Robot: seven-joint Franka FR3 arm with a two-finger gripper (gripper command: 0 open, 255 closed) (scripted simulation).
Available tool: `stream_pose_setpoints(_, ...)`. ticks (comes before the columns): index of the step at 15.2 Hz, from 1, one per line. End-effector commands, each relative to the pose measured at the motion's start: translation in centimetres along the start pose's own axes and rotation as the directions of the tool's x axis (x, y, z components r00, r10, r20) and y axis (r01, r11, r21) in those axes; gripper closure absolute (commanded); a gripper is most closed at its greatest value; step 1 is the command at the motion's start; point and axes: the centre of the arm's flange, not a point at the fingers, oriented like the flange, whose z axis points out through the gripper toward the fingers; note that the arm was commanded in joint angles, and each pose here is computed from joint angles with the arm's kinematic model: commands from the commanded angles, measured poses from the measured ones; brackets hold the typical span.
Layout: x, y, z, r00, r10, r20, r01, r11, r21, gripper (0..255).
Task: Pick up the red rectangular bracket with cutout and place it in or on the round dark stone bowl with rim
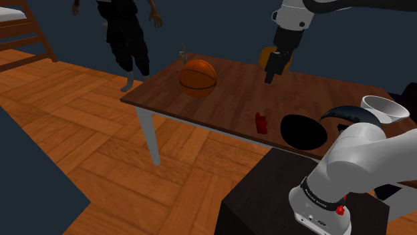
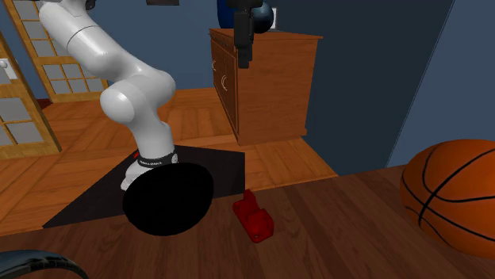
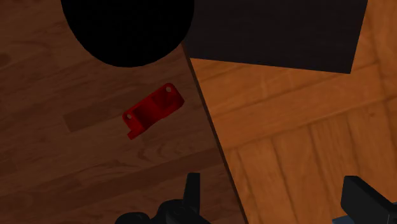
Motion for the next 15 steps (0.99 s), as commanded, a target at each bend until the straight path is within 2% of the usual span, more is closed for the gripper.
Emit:
stream_pose_setpoints(1,0.0,0.0,0.0,1.000,0.000,0.000,0.000,1.000,0.000,0)
stream_pose_setpoints(8,1.7,4.2,7.9,0.991,0.135,-0.007,-0.135,0.991,-0.009,0)
stream_pose_setpoints(15,2.8,8.7,15.8,0.964,0.267,-0.015,-0.267,0.964,-0.016,0)
